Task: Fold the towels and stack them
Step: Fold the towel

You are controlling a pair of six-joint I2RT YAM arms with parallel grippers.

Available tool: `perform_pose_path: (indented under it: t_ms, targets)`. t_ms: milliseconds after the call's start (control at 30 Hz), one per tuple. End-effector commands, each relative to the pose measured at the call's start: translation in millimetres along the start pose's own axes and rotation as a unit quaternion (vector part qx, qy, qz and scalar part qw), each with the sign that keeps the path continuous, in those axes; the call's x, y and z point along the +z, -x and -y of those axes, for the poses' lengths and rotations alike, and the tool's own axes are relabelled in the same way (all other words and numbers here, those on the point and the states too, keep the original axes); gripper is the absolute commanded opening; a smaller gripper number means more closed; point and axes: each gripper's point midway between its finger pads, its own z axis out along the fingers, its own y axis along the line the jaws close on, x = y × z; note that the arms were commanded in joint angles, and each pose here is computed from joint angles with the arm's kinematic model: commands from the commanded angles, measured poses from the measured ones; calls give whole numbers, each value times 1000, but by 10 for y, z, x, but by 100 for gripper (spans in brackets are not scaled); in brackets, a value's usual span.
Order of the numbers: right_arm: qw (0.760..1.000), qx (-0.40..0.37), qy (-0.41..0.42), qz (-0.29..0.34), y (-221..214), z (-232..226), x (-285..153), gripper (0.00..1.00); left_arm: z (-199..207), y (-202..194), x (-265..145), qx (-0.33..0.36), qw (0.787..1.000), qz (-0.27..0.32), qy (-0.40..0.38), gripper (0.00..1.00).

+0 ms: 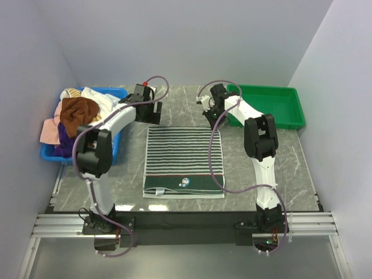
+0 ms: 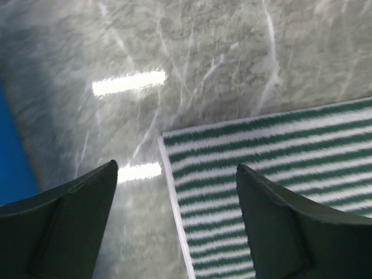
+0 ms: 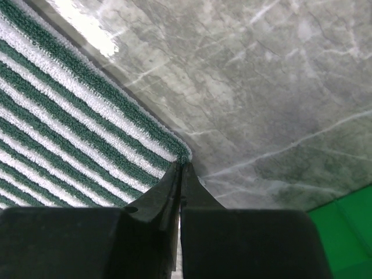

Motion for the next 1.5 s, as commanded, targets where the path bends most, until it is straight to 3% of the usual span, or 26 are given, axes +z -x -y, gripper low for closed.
perform_pose_path:
  t_ms: [0,233,567,633,800,1467]
  targets:
    - [999,-8,-36,-11,-54,132,-130,0,68,110,122,30,999,-13,-18,87]
    - [999,-8,-45,-10,-102,125,-157,0,-26,-38,402,88,994,-58,-21,67]
    - [999,-8,-45,-19,-131,88,-113,0,-17,-16,497,105,990,-68,-63,63]
    - [999,-10,-44,-21,-121,68,-102,0,-15,-47,539,106,989,-75,-64,57]
    - [999,-15,-44,-19,-101,26,-84,0,47,-105,594,109,987,-84,-84,56]
    - [998,-17,-49,-30,-140,14,-49,0,-43,-587,840,91,982,-153,-58,47]
